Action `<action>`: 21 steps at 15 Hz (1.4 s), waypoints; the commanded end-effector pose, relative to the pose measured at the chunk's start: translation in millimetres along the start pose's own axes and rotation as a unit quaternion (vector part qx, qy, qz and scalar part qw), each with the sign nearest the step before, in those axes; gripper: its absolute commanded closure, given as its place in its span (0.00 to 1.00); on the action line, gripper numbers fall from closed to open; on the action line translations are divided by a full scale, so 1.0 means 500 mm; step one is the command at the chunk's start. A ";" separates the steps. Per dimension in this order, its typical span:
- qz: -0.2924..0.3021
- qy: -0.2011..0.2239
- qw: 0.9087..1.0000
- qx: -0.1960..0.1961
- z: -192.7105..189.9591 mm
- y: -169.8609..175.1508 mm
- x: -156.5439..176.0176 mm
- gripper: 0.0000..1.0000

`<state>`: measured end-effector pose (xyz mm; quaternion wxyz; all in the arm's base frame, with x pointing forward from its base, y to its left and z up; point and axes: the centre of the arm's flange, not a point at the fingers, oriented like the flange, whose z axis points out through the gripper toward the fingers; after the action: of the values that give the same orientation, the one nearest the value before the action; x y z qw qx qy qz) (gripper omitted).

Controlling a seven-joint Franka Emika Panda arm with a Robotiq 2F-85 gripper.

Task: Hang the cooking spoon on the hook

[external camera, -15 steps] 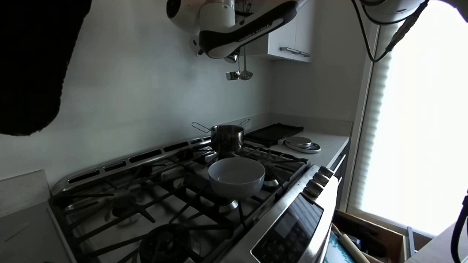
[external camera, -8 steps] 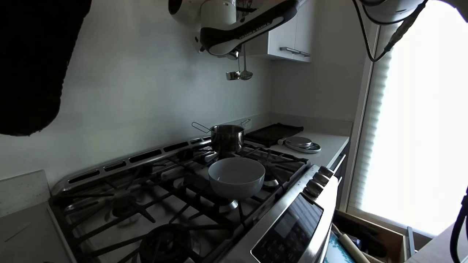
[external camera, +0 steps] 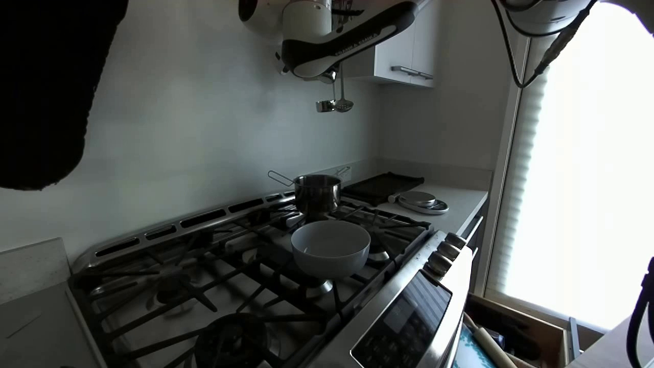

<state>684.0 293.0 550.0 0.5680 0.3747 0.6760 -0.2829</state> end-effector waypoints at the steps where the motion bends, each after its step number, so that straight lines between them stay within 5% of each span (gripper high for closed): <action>1: -0.019 0.000 1.000 -0.003 0.016 0.027 -0.004 0.96; 21: -0.028 0.010 1.000 0.008 0.037 0.020 0.031 0.96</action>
<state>695.9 287.3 529.0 0.5561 0.3660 0.6834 -0.2995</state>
